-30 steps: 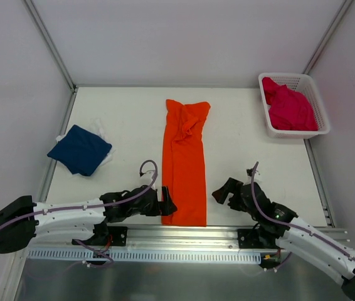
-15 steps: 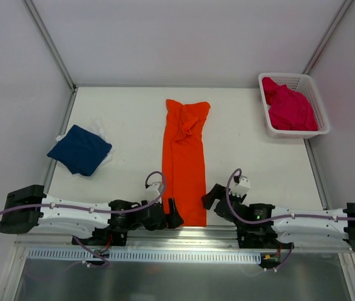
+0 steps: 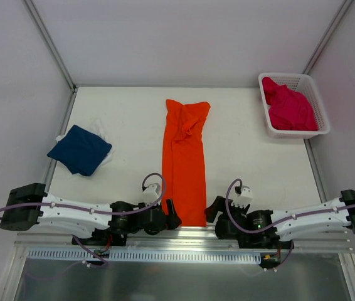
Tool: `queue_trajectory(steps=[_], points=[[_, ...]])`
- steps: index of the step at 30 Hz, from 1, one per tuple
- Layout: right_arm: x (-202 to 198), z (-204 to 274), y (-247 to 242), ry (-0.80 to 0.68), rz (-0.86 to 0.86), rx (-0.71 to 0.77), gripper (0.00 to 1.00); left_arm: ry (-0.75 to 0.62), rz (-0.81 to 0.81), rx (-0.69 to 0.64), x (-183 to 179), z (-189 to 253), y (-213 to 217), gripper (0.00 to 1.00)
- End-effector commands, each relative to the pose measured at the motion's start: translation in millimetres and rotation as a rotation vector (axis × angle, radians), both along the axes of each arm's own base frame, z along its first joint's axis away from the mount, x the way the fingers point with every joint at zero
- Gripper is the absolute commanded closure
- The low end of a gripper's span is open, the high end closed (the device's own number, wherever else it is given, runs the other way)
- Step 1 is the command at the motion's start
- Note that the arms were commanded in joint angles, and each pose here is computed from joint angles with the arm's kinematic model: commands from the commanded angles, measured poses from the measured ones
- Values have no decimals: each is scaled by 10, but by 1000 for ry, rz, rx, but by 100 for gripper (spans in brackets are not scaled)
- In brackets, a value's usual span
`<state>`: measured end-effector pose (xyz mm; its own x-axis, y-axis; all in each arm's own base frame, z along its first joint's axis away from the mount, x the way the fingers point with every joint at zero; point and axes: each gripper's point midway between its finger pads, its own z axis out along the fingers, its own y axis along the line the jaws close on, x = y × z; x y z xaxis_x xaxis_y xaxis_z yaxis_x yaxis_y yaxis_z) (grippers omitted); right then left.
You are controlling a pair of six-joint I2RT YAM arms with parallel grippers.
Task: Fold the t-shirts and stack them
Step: Grab the bottom of the folded rectangular tshirt with both arms
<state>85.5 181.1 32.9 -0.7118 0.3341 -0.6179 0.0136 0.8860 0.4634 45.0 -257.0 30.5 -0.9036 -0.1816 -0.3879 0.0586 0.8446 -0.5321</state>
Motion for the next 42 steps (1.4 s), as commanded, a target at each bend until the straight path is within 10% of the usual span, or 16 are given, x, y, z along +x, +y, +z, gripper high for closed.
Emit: queue_trajectory(steps=[1,32,42], points=[[12,58,46,-18,-53,3,4,28,-19,263,-93,-370,543,7],[-395,40,847,27,85,71,8,-9,22,285,-52,-426,596,10],[-426,65,798,21,83,17,22,-23,41,283,-20,-439,625,37]])
